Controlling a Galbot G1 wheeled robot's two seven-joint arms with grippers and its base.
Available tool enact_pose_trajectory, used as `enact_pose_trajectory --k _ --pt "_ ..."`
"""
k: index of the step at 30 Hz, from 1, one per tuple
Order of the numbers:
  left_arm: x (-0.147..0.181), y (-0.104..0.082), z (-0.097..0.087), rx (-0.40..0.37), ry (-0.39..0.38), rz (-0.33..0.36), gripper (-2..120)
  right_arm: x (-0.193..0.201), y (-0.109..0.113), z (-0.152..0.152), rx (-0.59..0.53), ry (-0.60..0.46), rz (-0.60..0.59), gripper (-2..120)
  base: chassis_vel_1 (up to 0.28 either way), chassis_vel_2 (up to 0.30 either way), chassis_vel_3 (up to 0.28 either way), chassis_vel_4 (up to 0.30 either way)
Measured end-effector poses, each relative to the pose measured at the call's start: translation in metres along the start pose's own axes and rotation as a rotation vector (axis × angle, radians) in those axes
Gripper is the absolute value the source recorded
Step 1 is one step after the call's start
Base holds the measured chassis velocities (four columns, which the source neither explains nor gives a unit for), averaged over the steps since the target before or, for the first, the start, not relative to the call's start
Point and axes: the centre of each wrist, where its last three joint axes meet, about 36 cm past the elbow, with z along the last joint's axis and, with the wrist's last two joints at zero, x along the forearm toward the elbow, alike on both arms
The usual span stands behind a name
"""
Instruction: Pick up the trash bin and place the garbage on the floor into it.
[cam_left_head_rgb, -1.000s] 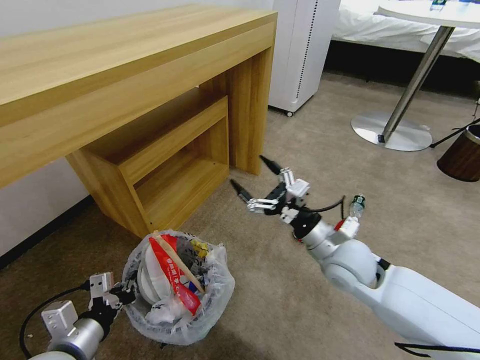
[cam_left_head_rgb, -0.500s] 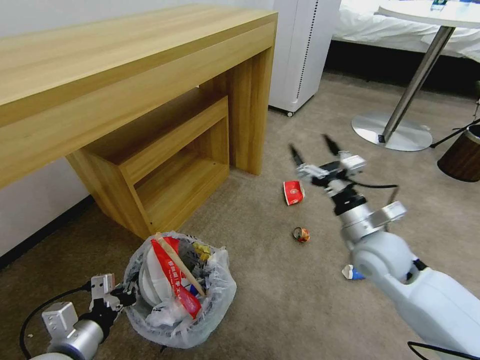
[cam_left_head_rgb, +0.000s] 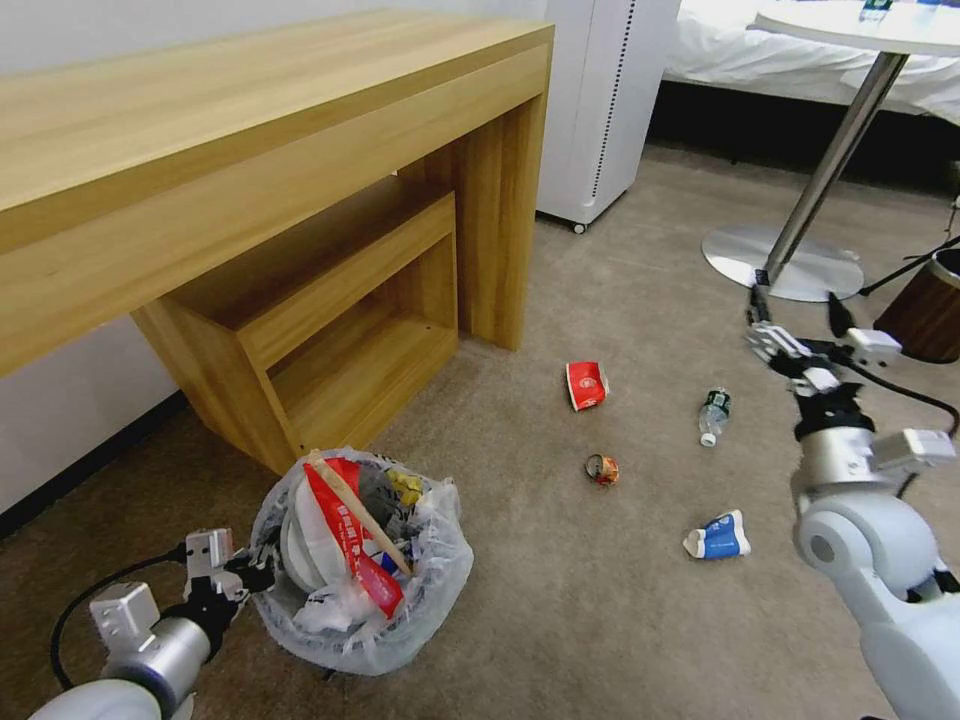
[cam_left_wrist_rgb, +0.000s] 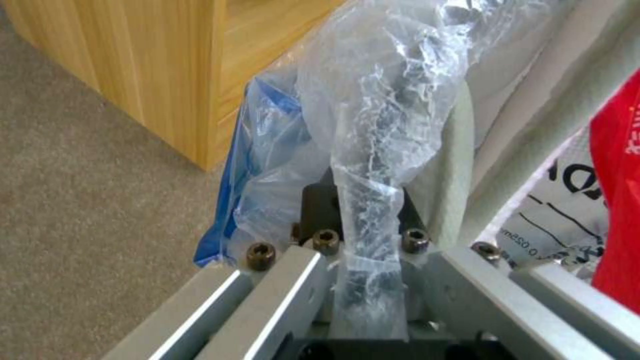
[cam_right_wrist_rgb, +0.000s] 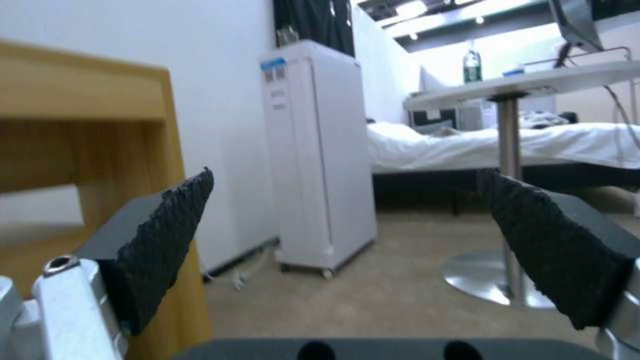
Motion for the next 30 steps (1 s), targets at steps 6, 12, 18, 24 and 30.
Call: enact_pose_trajectory --k 6,12,18,24,30 --pt "-0.001 0.0 0.0 0.0 -0.003 -0.005 0 0.015 0.009 0.018 0.03 0.03 0.019 100 0.0 0.0 0.0 0.0" --pt "0.004 0.0 0.003 -0.013 0.0 -0.019 0 0.028 0.013 0.03 0.069 0.057 0.02 100 0.0 0.0 0.0 0.0" --pt "0.007 -0.001 0.005 -0.018 0.001 -0.021 0 0.04 0.011 0.038 0.093 0.081 0.025 100 0.0 0.0 0.0 0.0" --pt "0.009 -0.002 0.007 -0.02 0.001 -0.022 0 0.049 0.008 0.042 0.097 0.096 0.033 100 -0.015 -0.019 -0.015 -0.016" --pt "0.01 -0.002 0.008 -0.021 0.0 -0.022 0 0.051 0.007 0.045 0.091 0.098 0.037 100 -0.058 -0.057 -0.053 -0.051"
